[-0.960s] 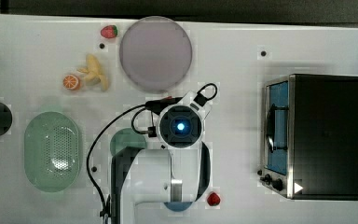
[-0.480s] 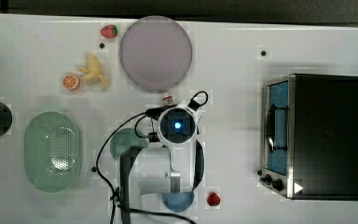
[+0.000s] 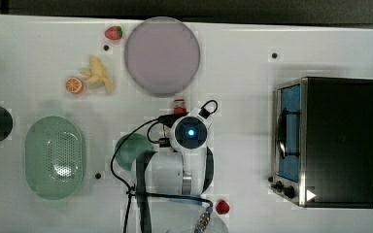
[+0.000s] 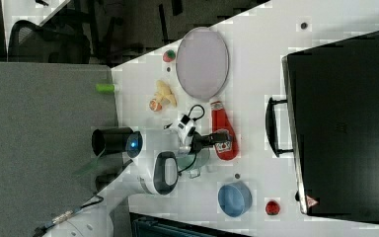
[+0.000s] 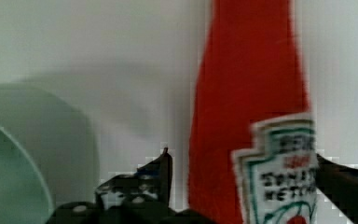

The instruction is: Pick Ketchup from the table and place it in strainer.

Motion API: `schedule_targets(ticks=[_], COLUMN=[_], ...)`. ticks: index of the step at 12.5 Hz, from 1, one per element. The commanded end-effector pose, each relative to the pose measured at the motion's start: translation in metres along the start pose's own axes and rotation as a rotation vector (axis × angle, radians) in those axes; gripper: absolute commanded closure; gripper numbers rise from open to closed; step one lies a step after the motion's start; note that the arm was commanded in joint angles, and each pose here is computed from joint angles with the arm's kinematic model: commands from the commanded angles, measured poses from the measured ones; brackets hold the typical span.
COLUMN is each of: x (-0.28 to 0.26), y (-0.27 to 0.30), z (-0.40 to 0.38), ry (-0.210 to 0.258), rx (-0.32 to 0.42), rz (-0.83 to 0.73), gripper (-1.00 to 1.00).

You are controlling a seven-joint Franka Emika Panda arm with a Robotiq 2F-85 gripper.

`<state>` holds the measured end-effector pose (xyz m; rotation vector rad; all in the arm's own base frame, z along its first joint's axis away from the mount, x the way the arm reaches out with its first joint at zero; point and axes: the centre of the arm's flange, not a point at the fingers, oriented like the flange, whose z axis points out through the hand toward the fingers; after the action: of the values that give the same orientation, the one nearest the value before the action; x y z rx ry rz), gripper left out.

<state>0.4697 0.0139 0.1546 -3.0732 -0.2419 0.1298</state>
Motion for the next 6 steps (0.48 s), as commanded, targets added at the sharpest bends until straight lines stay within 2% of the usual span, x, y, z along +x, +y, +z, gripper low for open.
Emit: schedule_targets(ticks=[1, 4, 6], x=[0.007, 0.009, 0.011], y=[-0.006, -0.009, -0.01], z=[0.003, -0.001, -0.008], ry=[0.044, 0.051, 0.063], rx=[-0.004, -0.005, -0.008], rz=[-0.047, -0.053, -0.054], gripper=[-0.92, -0.21, -0.2])
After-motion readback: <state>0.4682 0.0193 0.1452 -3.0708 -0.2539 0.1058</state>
